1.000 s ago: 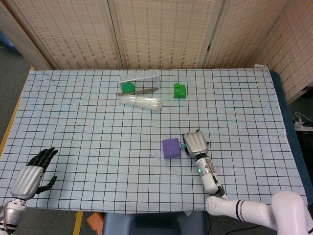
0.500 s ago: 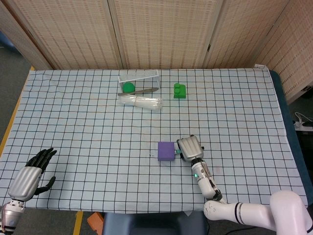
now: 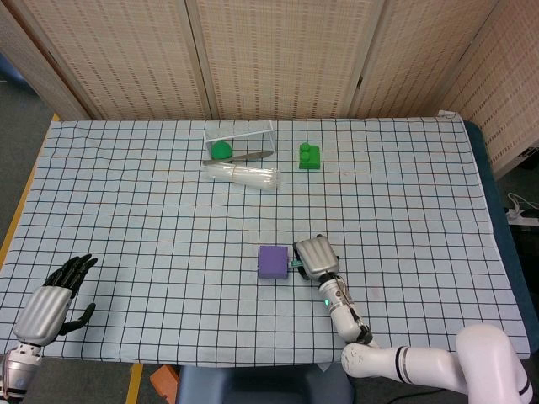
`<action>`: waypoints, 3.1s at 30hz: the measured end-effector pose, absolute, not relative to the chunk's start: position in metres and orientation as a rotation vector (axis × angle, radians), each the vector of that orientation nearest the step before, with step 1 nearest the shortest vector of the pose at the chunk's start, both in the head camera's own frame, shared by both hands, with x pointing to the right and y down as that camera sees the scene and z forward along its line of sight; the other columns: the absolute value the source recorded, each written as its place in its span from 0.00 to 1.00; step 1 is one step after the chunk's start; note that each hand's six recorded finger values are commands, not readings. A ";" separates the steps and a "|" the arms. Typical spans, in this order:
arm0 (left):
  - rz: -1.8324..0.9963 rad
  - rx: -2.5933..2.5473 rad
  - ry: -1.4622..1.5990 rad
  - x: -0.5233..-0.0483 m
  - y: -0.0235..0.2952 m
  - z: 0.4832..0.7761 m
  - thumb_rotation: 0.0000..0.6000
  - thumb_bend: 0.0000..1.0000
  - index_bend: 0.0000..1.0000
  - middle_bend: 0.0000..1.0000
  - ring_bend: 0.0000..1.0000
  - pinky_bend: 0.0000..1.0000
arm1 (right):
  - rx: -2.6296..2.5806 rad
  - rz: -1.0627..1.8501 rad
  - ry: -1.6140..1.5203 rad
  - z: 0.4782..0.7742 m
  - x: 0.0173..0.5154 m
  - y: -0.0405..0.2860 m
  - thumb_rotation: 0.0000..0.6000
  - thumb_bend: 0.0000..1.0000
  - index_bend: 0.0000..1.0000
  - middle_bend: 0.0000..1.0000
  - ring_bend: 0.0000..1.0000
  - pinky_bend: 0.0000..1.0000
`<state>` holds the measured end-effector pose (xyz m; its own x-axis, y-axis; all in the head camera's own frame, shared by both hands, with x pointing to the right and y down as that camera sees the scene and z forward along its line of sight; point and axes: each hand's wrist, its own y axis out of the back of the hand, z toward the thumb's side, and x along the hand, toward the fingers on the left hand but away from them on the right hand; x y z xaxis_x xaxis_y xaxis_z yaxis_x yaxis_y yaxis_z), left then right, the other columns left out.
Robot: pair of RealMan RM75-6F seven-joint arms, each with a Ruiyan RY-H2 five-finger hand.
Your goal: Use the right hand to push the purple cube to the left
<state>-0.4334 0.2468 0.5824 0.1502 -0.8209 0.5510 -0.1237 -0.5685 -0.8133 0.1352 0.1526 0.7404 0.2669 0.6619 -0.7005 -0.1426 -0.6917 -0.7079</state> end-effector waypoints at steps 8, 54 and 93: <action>-1.460 -1.823 0.908 -0.434 0.246 0.582 1.00 0.41 0.00 0.00 0.00 0.17 | -1.883 1.462 -0.489 0.741 0.107 0.148 1.00 0.42 0.98 0.79 0.57 0.39; -1.455 -1.826 0.931 -0.438 0.244 0.579 1.00 0.41 0.00 0.00 0.00 0.18 | -2.014 1.350 -0.484 0.738 0.024 0.152 1.00 0.43 0.98 0.79 0.57 0.39; -1.434 -1.840 0.949 -0.439 0.243 0.574 1.00 0.41 0.00 0.00 0.00 0.18 | -2.007 1.312 -0.465 0.726 -0.044 0.155 1.00 0.43 0.98 0.79 0.57 0.39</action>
<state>-0.4394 0.2431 0.5742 0.1550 -0.8310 0.5342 -0.1668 -0.5550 -0.8150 -0.0444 0.1547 0.7262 0.4266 0.6220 -0.6566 -0.0692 -0.7014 -0.7094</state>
